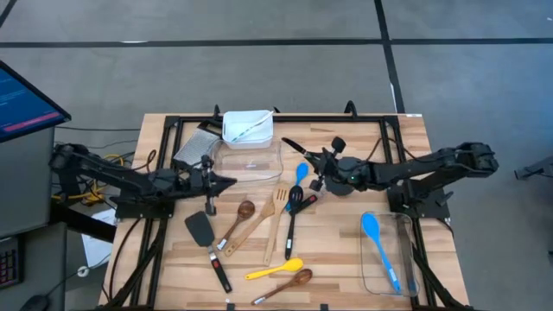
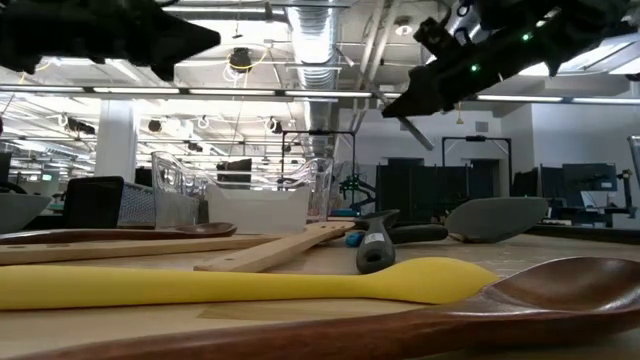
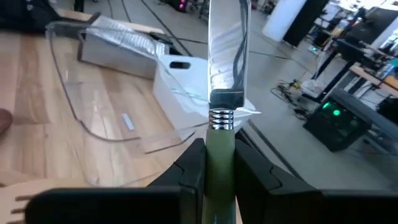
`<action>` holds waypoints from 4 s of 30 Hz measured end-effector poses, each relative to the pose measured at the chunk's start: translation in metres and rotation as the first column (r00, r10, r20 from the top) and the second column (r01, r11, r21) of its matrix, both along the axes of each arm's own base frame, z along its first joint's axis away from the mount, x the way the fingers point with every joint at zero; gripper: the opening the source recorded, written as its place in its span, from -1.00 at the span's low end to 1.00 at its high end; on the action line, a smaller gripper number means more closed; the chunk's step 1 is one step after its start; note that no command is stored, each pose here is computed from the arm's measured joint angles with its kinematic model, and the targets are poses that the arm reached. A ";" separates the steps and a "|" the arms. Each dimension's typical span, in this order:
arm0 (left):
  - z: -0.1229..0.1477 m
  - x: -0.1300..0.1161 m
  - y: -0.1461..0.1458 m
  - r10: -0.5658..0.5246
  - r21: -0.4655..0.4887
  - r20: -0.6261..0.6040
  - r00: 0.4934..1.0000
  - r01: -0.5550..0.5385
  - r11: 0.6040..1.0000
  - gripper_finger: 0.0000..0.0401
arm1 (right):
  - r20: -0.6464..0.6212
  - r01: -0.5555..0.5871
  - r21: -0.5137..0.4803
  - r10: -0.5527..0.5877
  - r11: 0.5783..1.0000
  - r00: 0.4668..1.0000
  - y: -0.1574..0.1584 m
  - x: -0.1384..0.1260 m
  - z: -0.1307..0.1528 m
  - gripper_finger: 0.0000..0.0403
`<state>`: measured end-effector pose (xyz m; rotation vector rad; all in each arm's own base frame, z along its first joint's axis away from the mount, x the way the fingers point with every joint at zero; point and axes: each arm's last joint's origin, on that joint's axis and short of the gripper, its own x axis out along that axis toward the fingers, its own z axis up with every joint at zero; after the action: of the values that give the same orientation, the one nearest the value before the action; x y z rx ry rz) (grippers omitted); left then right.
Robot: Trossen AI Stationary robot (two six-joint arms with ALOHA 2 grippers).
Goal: Pick & Place Kitchen Items
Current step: Put the gray table knife into the white bin
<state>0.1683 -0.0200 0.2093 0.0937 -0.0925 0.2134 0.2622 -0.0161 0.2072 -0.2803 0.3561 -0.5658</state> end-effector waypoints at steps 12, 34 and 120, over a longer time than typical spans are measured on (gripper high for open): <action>-0.009 0.023 0.032 0.177 -0.112 -0.019 0.984 -0.178 0.978 -0.76 | 0.105 -0.054 -0.123 0.067 0.991 0.992 0.002 0.012 0.009 -0.75; 0.024 0.159 0.056 0.240 -0.121 -0.005 0.971 -0.239 0.964 -0.19 | 0.120 0.051 -0.214 -0.025 0.976 0.992 -0.001 0.025 0.006 -0.75; 0.026 0.199 0.081 0.151 -0.075 0.062 0.987 -0.146 0.986 -1.00 | 0.114 0.052 -0.259 -0.023 0.964 0.993 -0.002 0.027 0.005 -0.24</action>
<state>0.3672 0.0606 0.2355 0.0236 -0.1458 0.3685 0.2890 -0.0181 0.2120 -0.4962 0.1795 -0.6642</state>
